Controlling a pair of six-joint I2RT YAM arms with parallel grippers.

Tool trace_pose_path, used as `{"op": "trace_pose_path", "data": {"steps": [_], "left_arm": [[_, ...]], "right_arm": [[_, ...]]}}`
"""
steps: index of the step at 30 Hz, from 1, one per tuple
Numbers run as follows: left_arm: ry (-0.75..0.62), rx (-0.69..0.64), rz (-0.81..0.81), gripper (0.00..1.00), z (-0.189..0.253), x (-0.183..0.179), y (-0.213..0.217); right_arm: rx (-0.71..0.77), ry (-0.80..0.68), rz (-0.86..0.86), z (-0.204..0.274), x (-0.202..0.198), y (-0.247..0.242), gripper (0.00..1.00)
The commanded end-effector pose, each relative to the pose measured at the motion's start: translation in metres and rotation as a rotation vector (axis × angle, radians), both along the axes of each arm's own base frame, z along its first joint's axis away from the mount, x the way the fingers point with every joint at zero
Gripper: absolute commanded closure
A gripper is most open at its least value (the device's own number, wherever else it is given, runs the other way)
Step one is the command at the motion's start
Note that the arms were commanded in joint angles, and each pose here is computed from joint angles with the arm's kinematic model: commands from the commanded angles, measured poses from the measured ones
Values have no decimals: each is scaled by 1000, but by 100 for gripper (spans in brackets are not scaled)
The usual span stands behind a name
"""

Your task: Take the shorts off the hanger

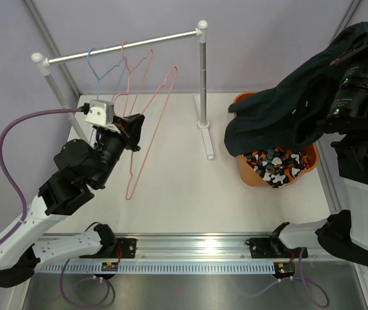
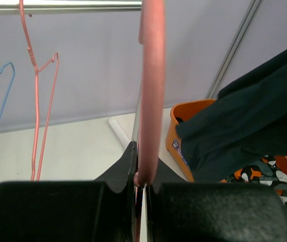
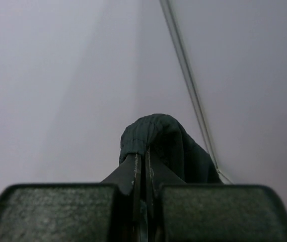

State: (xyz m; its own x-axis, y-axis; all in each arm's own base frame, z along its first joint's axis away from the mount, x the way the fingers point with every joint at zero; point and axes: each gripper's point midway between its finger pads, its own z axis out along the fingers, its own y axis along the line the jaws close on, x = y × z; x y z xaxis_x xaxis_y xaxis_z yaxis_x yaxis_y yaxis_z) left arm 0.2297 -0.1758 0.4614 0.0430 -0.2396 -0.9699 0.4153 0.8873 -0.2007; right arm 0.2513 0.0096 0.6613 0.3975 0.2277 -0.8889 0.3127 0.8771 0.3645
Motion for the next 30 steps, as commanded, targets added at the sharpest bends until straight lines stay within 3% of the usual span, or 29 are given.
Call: {"op": "trace_pose_path", "data": {"steps": [1, 12, 16, 20, 21, 22, 24, 25, 27, 28, 30], "left_arm": [[0, -31, 10, 100, -1, 1, 1], [29, -8, -27, 100, -15, 1, -10], [36, 1, -26, 100, -17, 1, -10], [65, 33, -23, 100, -26, 4, -14], [71, 39, -22, 100, -28, 5, -15], [78, 45, -10, 100, -29, 7, -14], [92, 56, 4, 100, -33, 10, -15], [97, 57, 12, 100, -34, 11, -15], [112, 67, 26, 100, -36, 15, -16], [116, 71, 29, 100, -36, 16, -17], [130, 80, 30, 100, -36, 19, -21]], "right_arm": [[-37, 40, -121, -9, 19, -4, 100], [-57, 337, 124, -133, 112, 43, 100], [30, 397, 154, -162, 137, 32, 100], [169, 483, 69, -206, 148, -16, 100], [203, 486, 129, -212, 145, -14, 100], [235, 561, 138, -250, 150, -17, 100], [311, 565, 168, -277, 154, -23, 100], [330, 642, 165, -319, 150, -23, 100], [381, 677, 188, -356, 154, -19, 100], [415, 777, 199, -406, 150, -14, 100], [524, 831, 315, -451, 159, 2, 100]]}}
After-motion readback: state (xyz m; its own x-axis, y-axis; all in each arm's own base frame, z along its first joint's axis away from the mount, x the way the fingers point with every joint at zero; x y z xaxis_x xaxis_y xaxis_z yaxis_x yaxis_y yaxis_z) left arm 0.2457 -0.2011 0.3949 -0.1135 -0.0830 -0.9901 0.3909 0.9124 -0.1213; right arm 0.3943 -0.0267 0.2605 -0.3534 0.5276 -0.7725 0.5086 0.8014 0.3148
